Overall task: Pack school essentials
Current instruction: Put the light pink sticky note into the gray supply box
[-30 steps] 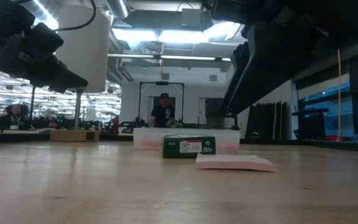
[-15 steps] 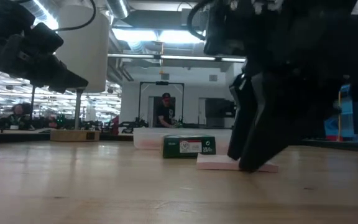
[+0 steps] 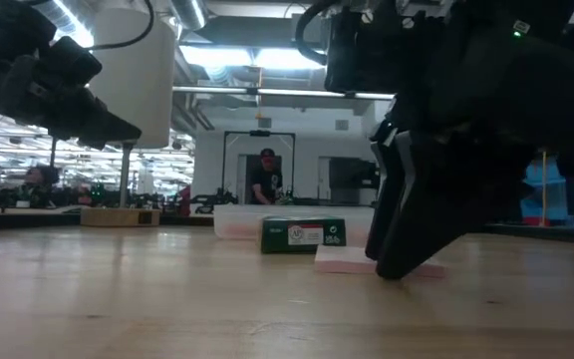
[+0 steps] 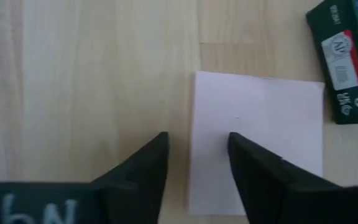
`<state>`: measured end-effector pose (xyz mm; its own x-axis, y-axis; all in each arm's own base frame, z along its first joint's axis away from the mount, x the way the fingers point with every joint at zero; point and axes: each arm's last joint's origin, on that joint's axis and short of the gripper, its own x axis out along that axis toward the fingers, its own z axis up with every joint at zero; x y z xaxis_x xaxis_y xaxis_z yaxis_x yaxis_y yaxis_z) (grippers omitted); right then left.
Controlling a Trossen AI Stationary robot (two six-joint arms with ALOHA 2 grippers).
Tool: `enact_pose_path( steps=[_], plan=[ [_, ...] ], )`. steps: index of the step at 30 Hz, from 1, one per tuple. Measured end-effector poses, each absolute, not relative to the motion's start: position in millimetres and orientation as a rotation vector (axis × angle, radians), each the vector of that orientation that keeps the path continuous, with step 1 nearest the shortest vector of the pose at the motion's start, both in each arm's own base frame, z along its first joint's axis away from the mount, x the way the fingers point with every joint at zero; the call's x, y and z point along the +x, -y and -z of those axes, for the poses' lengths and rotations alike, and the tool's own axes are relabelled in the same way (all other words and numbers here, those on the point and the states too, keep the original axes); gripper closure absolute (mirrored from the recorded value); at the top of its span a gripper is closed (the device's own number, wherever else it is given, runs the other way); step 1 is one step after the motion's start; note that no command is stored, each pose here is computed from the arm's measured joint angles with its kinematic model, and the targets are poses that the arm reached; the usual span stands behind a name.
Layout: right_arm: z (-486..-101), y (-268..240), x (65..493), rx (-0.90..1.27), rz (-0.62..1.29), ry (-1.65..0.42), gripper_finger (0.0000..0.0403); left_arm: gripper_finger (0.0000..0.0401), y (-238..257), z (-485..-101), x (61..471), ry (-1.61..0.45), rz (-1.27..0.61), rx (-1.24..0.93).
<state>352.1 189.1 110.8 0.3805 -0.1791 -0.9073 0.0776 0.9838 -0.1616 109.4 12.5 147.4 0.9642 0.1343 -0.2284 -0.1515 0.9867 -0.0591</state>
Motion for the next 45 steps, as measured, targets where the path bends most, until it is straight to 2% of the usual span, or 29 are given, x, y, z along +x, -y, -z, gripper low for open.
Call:
enact_pose_path(
  steps=[8,13,23,36,45],
  plan=[
    [-110.9,-186.9,350.6,-0.077,0.216,-1.173,0.0335,0.0401,-12.5,-147.4,109.4,-0.226,-0.145,-0.076],
    [-111.2,-188.1,349.5,-0.035,0.252,-1.167,0.0365,0.0401,-12.5,-147.4,109.4,-0.226,-0.145,-0.076],
    [-135.1,-202.4,353.5,-0.101,0.265,-1.212,0.0399,0.0401,-12.5,-147.5,109.5,-0.225,-0.145,-0.076],
    [-142.6,-202.9,355.0,-0.094,0.297,-1.203,0.0402,0.0401,-12.5,-147.5,109.5,-0.225,-0.145,-0.076],
    [-161.4,-206.1,360.6,-0.085,0.291,-1.175,0.0402,0.0401,-12.5,-147.4,109.5,-0.226,-0.145,-0.076]
  ],
)
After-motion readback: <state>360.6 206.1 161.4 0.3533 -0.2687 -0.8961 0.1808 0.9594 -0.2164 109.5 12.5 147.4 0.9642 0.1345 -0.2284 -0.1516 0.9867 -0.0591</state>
